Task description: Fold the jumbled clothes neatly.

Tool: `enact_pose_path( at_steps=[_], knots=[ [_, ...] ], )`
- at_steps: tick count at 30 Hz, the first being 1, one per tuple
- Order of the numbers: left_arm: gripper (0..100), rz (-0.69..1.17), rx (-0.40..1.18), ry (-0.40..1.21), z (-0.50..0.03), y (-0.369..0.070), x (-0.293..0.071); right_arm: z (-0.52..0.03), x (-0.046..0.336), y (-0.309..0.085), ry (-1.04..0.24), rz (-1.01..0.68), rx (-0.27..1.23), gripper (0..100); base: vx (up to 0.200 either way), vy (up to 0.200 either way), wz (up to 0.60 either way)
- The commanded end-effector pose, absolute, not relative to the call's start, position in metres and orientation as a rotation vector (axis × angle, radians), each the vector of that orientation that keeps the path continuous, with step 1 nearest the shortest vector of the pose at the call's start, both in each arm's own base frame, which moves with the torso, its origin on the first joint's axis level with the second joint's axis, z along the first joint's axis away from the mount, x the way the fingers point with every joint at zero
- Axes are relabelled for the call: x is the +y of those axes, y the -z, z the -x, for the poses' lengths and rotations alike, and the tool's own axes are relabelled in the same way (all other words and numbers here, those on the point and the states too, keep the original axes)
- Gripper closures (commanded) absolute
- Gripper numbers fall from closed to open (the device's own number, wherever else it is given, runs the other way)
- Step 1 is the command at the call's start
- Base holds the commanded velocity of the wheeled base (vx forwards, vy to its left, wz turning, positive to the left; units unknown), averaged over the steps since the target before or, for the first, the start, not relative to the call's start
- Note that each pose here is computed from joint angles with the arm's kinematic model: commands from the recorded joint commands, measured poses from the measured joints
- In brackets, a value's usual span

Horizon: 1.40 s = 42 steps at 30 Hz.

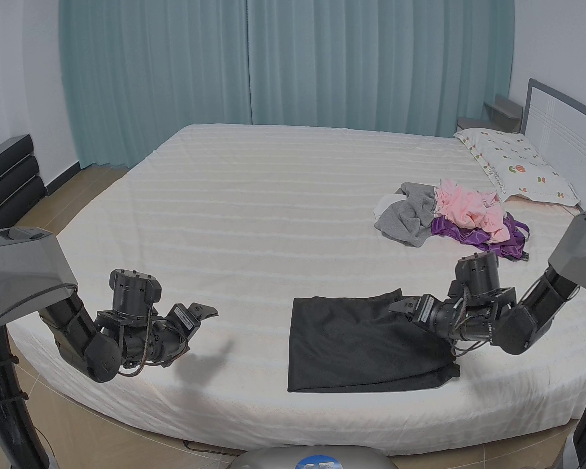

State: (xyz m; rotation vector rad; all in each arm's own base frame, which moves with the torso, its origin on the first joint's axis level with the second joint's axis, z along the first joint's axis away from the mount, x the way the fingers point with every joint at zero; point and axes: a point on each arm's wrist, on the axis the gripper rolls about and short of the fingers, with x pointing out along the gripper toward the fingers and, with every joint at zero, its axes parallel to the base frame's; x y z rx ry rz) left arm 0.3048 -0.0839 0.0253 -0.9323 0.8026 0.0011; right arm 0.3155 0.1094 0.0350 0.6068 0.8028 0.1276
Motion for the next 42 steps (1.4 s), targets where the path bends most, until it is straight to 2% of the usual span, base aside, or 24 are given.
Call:
enact_pose_path(
  at_steps=[1,6,8,14,23,30,39,40,42],
  knots=[
    [0,0.932,0.803,-0.002,-0.305,-0.025,-0.084,-0.344,0.141,-0.007,-0.118,-0.635,0.875,0,0.0,0.0,0.0],
    [0,0.932,0.803,-0.004,-0.305,-0.025,-0.084,-0.359,0.151,0.004,-0.095,-0.655,0.895,0,0.0,0.0,0.0],
    [0,0.932,0.803,-0.004,-0.305,-0.025,-0.084,-0.376,0.151,0.008,-0.053,-0.653,0.849,0,0.0,0.0,0.0],
    [0,0.932,0.803,-0.004,-0.305,-0.025,-0.084,-0.399,0.118,0.002,0.073,-0.658,0.74,0,0.0,0.0,0.0],
    [0,0.929,0.806,-0.002,-0.304,-0.024,-0.085,-0.398,0.073,-0.025,0.131,-0.704,0.671,0,0.0,0.0,0.0],
    [0,0.924,0.803,-0.002,-0.304,-0.024,-0.087,-0.393,0.058,-0.023,0.043,-0.698,0.712,0,0.0,0.0,0.0],
    [0,0.868,0.76,-0.025,-0.309,-0.023,-0.111,-0.401,0.072,0.001,-0.012,-0.655,0.73,0,0.0,0.0,0.0],
    [0,0.863,0.753,-0.027,-0.31,-0.024,-0.112,-0.402,0.072,0.005,-0.013,-0.64,0.736,100,0.0,0.0,0.0],
    [0,0.85,0.735,-0.032,-0.314,-0.025,-0.113,-0.404,0.072,0.008,-0.013,-0.616,0.73,100,0.0,0.0,0.0]
  ],
)
